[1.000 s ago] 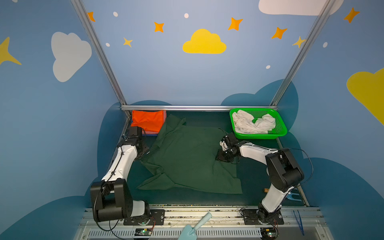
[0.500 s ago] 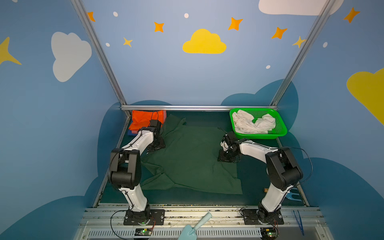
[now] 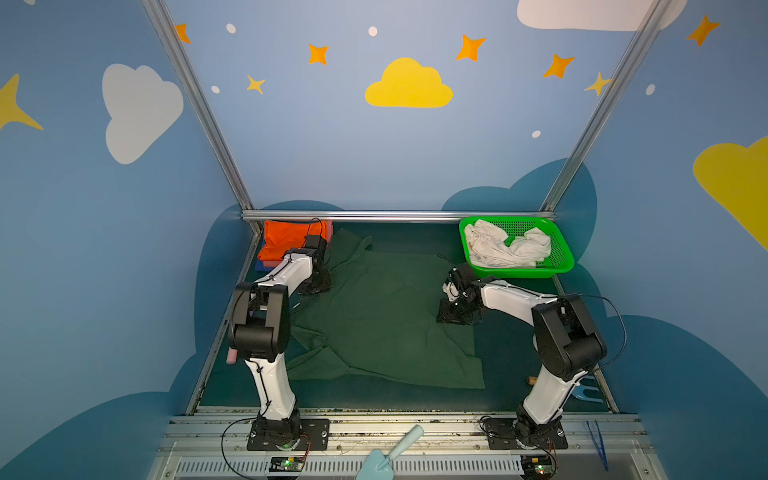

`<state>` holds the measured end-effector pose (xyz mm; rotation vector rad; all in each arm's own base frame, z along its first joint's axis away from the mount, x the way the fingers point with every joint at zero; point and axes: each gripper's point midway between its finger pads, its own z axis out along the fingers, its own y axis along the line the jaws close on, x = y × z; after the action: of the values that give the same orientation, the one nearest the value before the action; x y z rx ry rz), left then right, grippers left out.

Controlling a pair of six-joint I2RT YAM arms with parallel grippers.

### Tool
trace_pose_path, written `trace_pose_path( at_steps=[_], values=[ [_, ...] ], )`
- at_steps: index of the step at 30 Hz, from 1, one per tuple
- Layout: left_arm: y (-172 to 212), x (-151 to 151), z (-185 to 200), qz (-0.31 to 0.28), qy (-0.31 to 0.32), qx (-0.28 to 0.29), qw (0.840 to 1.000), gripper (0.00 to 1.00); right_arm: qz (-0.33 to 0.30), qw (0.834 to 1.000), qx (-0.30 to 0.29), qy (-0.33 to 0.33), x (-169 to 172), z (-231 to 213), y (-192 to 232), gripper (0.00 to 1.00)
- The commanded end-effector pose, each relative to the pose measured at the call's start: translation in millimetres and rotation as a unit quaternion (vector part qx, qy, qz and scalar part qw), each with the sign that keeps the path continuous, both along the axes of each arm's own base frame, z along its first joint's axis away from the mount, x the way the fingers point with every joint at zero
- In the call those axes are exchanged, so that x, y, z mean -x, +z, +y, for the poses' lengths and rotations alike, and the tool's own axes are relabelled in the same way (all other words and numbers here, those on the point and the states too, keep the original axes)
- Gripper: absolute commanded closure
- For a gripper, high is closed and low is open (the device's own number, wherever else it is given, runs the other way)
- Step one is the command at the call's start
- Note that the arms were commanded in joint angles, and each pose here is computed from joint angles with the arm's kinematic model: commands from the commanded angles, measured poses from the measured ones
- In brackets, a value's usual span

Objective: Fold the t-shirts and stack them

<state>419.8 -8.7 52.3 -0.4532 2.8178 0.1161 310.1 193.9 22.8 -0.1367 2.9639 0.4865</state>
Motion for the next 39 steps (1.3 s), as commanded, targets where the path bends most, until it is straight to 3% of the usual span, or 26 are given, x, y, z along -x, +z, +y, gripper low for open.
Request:
trace_pose_path(
  at_steps=[1,6,12,19,24,39],
  values=[
    [-6,-2,2,0.01,-0.007,-0.007,1.0,0.53,0.03,0.999,0.027,-0.006,12,-14,-13,0.61],
    [-14,-4,0,0.014,-0.008,-0.001,1.0,0.62,0.031,0.999,0.028,-0.01,13,-17,-14,0.61],
    [-6,-11,1,0.0,-0.006,-0.004,1.0,0.95,0.035,0.999,0.033,-0.017,14,-24,-18,0.61],
    [27,-15,20,-0.04,0.016,-0.01,0.999,0.95,0.045,0.998,0.04,-0.033,13,-36,-25,0.61],
    [47,-20,42,-0.076,0.055,0.031,0.995,0.95,0.06,0.996,0.046,-0.047,11,-46,-34,0.61],
    [28,-31,108,-0.076,0.15,0.123,0.978,0.94,0.075,0.994,0.059,-0.057,-2,-52,-35,0.62]
  ],
)
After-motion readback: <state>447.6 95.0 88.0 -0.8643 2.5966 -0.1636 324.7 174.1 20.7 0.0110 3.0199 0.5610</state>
